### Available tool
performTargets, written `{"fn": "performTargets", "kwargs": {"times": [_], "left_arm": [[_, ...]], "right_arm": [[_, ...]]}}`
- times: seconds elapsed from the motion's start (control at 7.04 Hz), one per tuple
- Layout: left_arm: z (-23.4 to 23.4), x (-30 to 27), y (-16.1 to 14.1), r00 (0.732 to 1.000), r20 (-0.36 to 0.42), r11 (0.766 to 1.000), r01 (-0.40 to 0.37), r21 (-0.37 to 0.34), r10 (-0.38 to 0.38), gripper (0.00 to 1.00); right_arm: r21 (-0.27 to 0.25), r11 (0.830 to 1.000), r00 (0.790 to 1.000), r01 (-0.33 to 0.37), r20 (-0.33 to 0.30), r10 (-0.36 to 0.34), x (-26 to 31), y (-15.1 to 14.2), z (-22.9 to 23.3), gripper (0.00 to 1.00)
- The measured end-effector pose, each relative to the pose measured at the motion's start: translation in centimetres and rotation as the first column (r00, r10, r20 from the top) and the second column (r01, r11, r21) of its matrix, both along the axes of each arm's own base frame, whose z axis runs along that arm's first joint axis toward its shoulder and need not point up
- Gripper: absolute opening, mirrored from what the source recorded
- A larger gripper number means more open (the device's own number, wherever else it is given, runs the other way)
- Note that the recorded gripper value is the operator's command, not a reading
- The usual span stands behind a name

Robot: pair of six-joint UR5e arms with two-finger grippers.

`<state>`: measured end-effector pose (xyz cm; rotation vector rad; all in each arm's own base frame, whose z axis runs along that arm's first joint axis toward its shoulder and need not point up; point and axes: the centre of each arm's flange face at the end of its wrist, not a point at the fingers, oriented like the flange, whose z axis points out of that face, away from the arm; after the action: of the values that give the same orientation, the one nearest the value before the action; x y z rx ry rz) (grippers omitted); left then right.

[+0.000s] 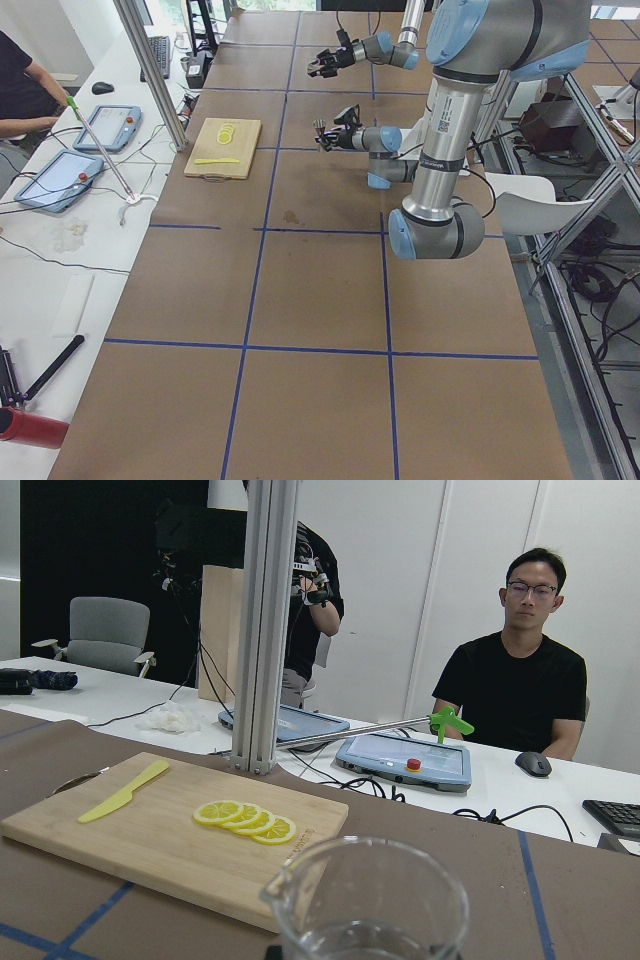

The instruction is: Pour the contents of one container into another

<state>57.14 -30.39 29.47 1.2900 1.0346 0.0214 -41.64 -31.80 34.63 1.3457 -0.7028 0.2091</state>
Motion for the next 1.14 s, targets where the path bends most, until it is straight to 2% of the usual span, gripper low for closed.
{"fn": "performTargets", "kwargs": {"times": [0.28,0.71,1.14], "left_arm": [[0.3,0.6,0.9,1.0,-0.009,1.0,0.003,0.005,-0.003,0.0],[-2.8,1.9,2.0,0.999,-0.046,1.0,-0.017,0.023,0.018,0.0],[-5.1,3.5,2.3,0.997,-0.067,0.999,-0.039,0.034,0.041,0.0]], "right_arm": [[-0.002,0.999,0.999,0.044,-0.005,-0.044,-2.3,1.2,-4.3,0.0],[-0.018,0.995,0.993,0.103,-0.059,-0.104,-3.5,3.3,-10.6,0.0],[-0.038,0.991,0.982,0.127,-0.134,-0.131,-5.2,4.3,-13.8,0.0]]}}
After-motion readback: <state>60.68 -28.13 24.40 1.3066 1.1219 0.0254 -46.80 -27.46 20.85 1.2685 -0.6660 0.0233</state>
